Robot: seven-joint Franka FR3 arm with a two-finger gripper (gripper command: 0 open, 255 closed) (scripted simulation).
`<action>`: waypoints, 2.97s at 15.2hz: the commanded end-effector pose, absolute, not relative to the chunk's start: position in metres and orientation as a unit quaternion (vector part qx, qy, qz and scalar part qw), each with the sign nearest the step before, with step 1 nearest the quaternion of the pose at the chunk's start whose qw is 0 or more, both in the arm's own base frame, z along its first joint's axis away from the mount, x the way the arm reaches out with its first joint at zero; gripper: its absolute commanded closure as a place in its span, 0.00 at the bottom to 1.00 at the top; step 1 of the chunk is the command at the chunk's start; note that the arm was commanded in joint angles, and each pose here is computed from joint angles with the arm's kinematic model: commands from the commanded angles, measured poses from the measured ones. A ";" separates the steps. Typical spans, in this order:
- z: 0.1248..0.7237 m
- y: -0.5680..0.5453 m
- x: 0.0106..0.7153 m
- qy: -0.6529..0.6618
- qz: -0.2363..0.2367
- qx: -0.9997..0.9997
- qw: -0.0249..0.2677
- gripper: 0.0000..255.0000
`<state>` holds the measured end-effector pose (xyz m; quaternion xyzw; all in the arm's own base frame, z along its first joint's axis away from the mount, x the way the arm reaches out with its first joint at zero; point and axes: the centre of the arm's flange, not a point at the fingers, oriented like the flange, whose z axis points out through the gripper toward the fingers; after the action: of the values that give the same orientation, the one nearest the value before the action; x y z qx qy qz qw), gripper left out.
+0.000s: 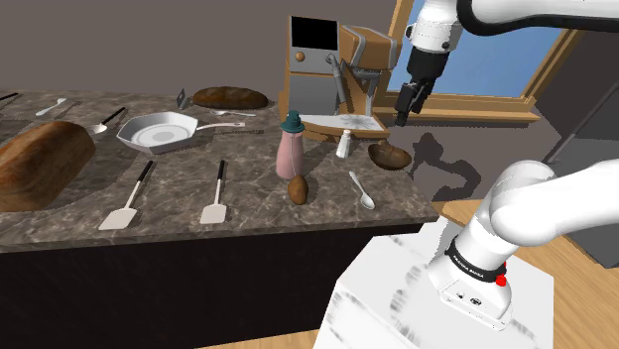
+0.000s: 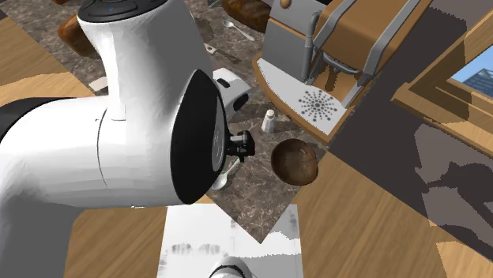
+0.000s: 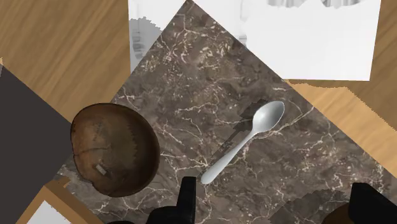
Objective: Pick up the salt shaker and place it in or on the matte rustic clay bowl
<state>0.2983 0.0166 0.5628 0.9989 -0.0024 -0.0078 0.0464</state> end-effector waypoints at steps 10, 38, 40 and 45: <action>0.505 -0.056 0.380 0.022 -0.005 1.000 0.012 0.00; 0.364 -0.153 0.520 0.061 0.000 0.997 -0.044 0.00; 0.364 -0.153 0.520 0.061 0.000 0.997 -0.044 0.00; 0.364 -0.153 0.520 0.061 0.000 0.997 -0.044 1.00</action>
<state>0.5198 -0.1529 0.3642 0.9972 0.0610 0.0002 -0.0439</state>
